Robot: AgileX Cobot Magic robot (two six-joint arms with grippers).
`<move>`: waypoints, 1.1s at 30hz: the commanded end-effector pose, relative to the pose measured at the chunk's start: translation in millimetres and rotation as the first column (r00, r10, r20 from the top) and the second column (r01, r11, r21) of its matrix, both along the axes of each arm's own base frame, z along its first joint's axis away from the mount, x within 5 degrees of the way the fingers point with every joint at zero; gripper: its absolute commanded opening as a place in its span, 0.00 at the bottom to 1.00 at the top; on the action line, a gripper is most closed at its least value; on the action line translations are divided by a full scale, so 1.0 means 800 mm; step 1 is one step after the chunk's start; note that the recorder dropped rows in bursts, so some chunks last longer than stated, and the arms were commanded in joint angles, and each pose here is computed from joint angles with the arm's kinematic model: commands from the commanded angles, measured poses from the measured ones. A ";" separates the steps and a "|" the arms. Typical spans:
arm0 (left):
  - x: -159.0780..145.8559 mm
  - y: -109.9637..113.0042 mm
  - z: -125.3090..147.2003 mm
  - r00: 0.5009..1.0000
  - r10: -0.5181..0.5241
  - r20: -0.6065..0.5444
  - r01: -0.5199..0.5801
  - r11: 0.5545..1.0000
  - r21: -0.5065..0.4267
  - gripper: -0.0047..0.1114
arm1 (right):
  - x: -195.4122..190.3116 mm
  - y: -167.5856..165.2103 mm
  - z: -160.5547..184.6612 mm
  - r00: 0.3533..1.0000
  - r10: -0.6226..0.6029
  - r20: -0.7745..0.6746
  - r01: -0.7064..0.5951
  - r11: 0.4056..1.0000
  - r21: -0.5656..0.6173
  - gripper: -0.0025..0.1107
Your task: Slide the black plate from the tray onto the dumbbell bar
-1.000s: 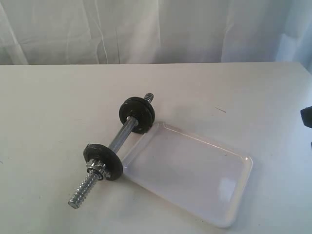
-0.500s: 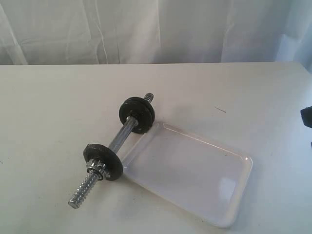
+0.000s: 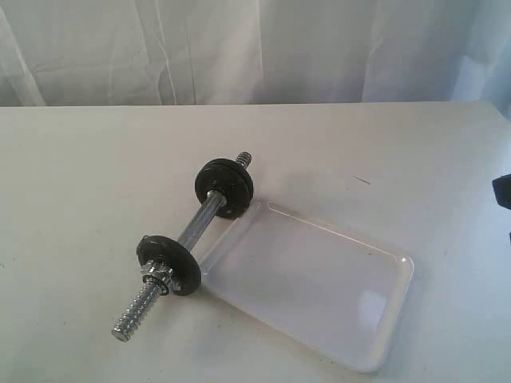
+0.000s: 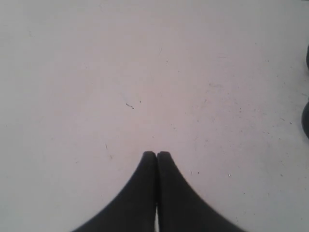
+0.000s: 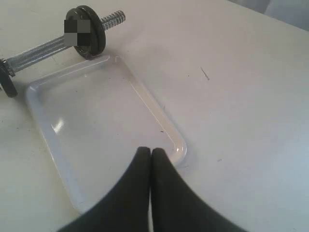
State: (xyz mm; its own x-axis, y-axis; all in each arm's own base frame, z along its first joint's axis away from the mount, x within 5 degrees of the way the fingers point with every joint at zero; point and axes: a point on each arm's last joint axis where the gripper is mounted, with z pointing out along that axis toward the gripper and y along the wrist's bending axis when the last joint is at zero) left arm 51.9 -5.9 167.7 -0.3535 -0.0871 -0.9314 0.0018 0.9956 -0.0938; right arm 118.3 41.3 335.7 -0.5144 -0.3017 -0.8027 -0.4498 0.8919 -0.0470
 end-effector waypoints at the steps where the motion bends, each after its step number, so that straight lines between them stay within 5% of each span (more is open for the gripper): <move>1: 0.001 0.001 0.001 1.000 0.011 0.026 -0.011 1.000 -0.008 0.04 | -0.001 -0.001 0.000 1.000 -0.002 0.011 0.002 1.000 -0.004 0.02; 26: 0.001 0.001 0.002 0.999 0.012 0.033 -0.012 1.000 -0.004 0.04 | -0.003 -0.001 0.000 1.000 -0.002 0.018 0.002 1.000 0.000 0.02; 33: 0.001 0.001 0.002 0.999 0.012 0.033 -0.012 1.000 -0.004 0.04 | -0.010 -0.013 -0.028 0.946 -0.111 0.306 0.091 0.993 0.079 0.02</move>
